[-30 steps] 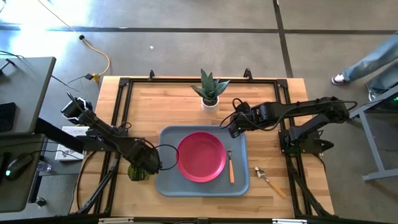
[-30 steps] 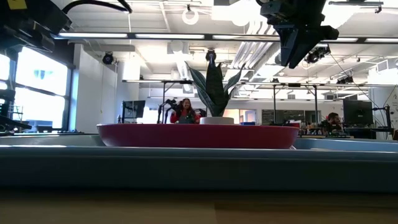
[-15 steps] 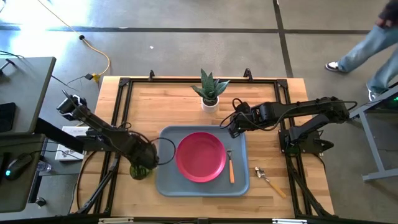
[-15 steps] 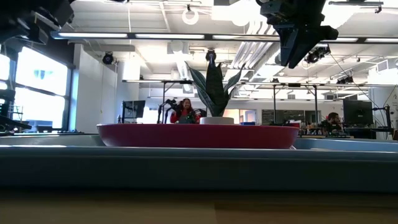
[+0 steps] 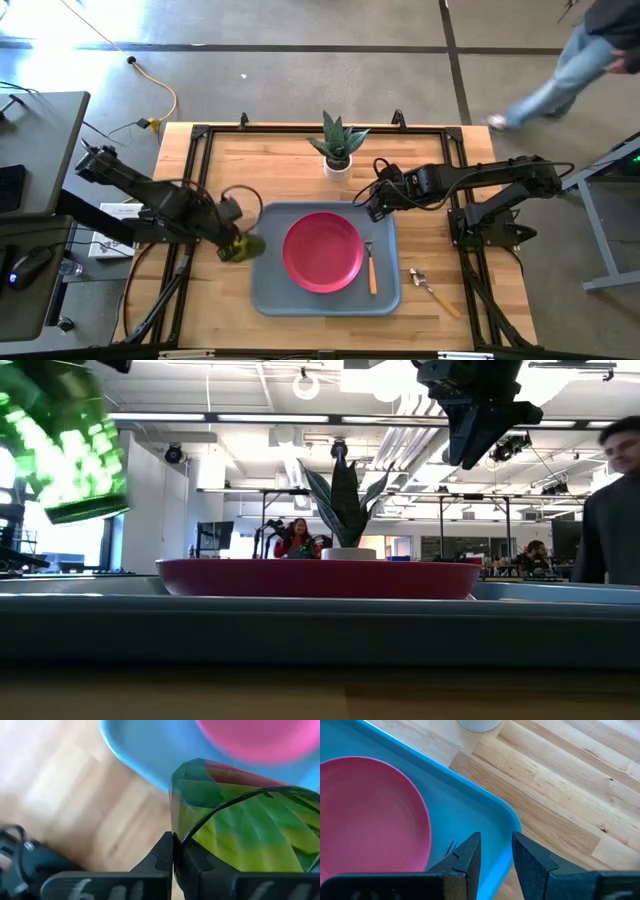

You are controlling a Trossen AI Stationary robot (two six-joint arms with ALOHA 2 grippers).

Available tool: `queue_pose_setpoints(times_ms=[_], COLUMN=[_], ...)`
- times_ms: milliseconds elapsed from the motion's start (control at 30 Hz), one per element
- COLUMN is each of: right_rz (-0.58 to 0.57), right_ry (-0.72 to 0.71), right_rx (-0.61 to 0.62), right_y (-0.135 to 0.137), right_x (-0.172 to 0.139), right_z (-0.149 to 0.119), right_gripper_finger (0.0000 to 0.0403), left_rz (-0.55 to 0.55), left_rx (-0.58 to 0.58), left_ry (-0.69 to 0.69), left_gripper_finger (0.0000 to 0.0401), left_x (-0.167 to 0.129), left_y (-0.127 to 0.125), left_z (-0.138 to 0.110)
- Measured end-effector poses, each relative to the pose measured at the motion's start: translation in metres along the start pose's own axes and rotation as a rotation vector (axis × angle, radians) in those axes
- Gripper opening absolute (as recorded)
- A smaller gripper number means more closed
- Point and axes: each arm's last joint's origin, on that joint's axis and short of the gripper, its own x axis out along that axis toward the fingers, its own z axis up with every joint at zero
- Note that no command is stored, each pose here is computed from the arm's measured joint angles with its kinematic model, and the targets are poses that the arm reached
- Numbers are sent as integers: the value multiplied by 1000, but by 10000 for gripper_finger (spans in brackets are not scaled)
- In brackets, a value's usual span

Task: Pick and place plate/cup/fork/spoon on tray
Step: Put the green cup top left of the pink plate on the light blue tray

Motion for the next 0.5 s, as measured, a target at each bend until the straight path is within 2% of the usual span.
queue_pose_setpoints(times_ms=[233, 500], right_rz=[5, 34], right_ry=[-3, -18], right_rx=[6, 48], right_y=[0, 3], right_x=[0, 0], right_z=[0, 2], right_gripper_finger=[99, 99], left_rz=[13, 8], left_rx=[-64, -16], left_ry=[-235, -337], left_gripper_finger=[1, 1], left_x=[-13, -19], left_y=[16, 25], left_z=[13, 36])
